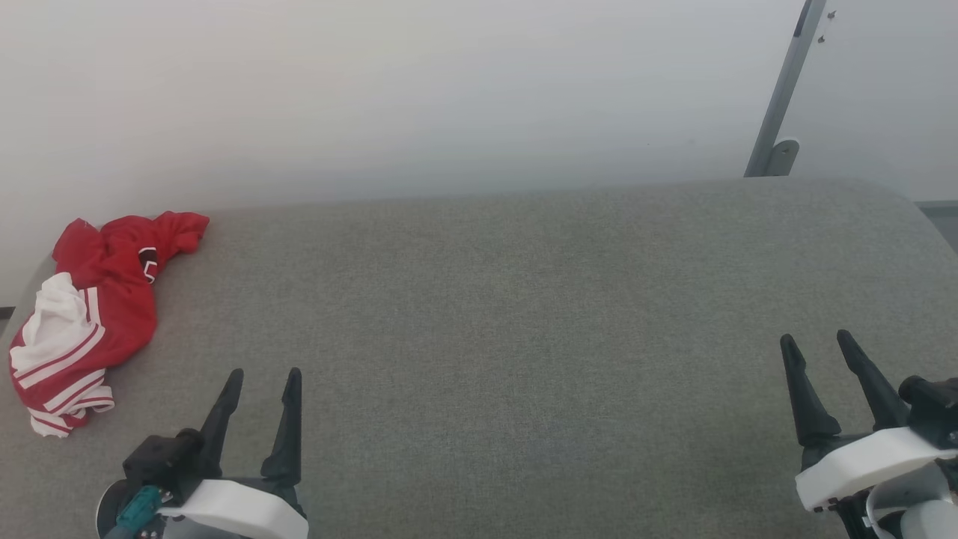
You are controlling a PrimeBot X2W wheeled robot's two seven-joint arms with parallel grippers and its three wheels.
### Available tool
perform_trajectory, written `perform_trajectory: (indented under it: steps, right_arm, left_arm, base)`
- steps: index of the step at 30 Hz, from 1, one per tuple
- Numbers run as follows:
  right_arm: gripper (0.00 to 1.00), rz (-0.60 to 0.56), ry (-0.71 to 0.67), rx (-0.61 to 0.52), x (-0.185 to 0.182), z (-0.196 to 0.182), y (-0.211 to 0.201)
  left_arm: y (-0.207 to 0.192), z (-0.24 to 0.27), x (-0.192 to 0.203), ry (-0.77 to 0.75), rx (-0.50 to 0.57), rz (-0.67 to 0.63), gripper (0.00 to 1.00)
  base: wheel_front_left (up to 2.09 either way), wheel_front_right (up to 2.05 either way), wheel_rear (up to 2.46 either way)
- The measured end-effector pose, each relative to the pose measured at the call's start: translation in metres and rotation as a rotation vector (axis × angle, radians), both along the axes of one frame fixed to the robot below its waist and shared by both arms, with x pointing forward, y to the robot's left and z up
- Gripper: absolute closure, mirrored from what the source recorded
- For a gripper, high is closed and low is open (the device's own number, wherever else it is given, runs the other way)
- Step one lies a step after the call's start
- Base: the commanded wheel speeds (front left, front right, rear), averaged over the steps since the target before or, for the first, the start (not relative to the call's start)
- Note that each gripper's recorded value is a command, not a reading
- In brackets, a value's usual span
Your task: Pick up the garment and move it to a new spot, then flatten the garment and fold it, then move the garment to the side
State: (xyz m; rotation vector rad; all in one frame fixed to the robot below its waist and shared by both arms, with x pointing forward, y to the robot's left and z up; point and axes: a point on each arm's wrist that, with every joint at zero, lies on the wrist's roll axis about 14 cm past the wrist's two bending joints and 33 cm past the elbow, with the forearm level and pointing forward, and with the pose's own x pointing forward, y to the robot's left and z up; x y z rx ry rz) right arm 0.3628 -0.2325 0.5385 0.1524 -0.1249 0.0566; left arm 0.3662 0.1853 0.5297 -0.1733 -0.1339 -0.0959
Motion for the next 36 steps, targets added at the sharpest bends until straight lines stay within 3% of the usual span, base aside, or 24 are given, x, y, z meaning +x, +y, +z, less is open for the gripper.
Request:
perform_trajectory:
  steps: [9, 23, 30, 36]
  right_arm:
    - [0.0, 0.009, -0.016, -0.066, -0.002, 0.003, 0.001]
    - [0.0, 0.021, -0.028, -0.071, -0.001, 0.006, 0.006]
    - [0.0, 0.118, -0.036, -0.081, 0.01, 0.008, 0.038]
    - [0.0, 0.272, -0.047, -0.092, 0.025, 0.011, 0.092]
  left_arm:
    - [-0.004, 0.004, -0.001, -0.024, 0.044, -0.011, 0.0]
    - [-0.001, 0.002, -0.003, -0.019, 0.036, -0.003, 0.0]
    - [0.033, 0.001, -0.014, -0.01, 0.013, 0.123, 0.0]
    - [0.08, 0.005, -0.037, -0.01, 0.007, 0.284, 0.0]
  base:
    - [0.0, 0.0, 0.0]
    - [0.0, 0.0, 0.0]
    - [0.0, 0.0, 0.0]
    - [0.0, 0.0, 0.0]
